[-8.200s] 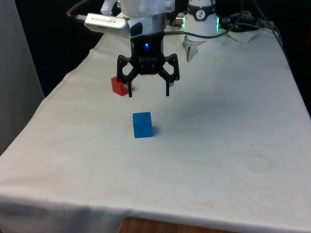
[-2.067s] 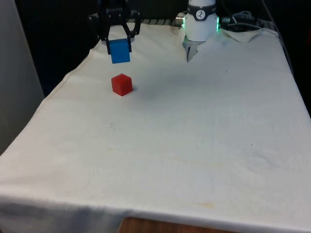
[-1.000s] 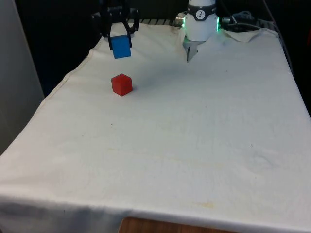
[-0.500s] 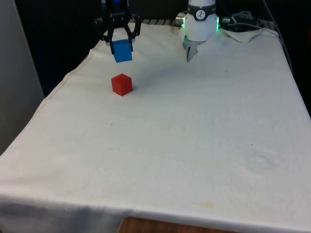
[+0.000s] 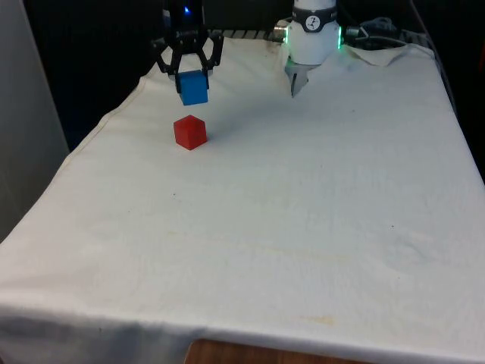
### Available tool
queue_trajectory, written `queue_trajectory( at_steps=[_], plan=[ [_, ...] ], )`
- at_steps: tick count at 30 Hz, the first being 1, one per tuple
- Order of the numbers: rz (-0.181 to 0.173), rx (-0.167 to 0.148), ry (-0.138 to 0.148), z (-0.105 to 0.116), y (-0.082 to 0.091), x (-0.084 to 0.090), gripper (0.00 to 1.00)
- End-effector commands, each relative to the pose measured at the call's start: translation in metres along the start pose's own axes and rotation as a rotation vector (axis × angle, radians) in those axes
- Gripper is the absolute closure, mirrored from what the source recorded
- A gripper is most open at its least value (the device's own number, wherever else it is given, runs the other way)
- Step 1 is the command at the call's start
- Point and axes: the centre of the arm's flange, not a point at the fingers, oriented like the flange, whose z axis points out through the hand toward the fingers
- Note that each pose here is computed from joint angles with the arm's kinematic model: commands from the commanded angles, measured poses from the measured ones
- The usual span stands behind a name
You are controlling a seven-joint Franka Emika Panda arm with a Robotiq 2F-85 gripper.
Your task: Stack the two cubes.
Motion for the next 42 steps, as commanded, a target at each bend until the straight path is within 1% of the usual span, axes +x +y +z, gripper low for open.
queue_trajectory(
  at_steps=[1, 6, 7, 8, 10, 14, 15, 16, 23, 24, 25, 31, 32, 33, 40, 41, 42],
  plan=[
    [-0.008, -0.015, -0.002, 0.002, 0.000, 0.000, 1.00],
    [-0.021, -0.018, -0.013, 0.011, 0.000, -0.003, 1.00],
    [-0.017, -0.004, -0.014, 0.010, -0.001, -0.003, 1.00],
    [-0.024, -0.017, -0.015, 0.012, -0.001, -0.003, 1.00],
    [-0.027, -0.019, -0.018, 0.015, 0.000, -0.004, 1.00],
    [-0.035, -0.021, -0.026, 0.021, -0.001, -0.005, 1.00],
    [-0.029, -0.008, -0.028, 0.020, -0.001, -0.005, 1.00],
    [-0.037, -0.021, -0.027, 0.022, -0.001, -0.005, 1.00],
    [-0.048, -0.026, -0.031, 0.029, -0.001, -0.005, 1.00],
    [-0.042, -0.016, -0.039, 0.029, -0.001, -0.006, 1.00],
    [-0.048, -0.026, -0.032, 0.029, -0.001, -0.006, 1.00],
    [-0.052, -0.033, -0.028, 0.034, 0.002, -0.008, 1.00],
    [-0.050, -0.027, -0.042, 0.035, 0.001, -0.009, 1.00],
    [-0.052, -0.033, -0.027, 0.035, 0.002, -0.009, 1.00],
    [-0.053, -0.035, -0.022, 0.041, 0.007, -0.011, 1.00],
    [-0.050, -0.030, -0.036, 0.042, 0.006, -0.013, 1.00],
    [-0.051, -0.036, -0.023, 0.043, 0.008, -0.012, 1.00]
  ],
)
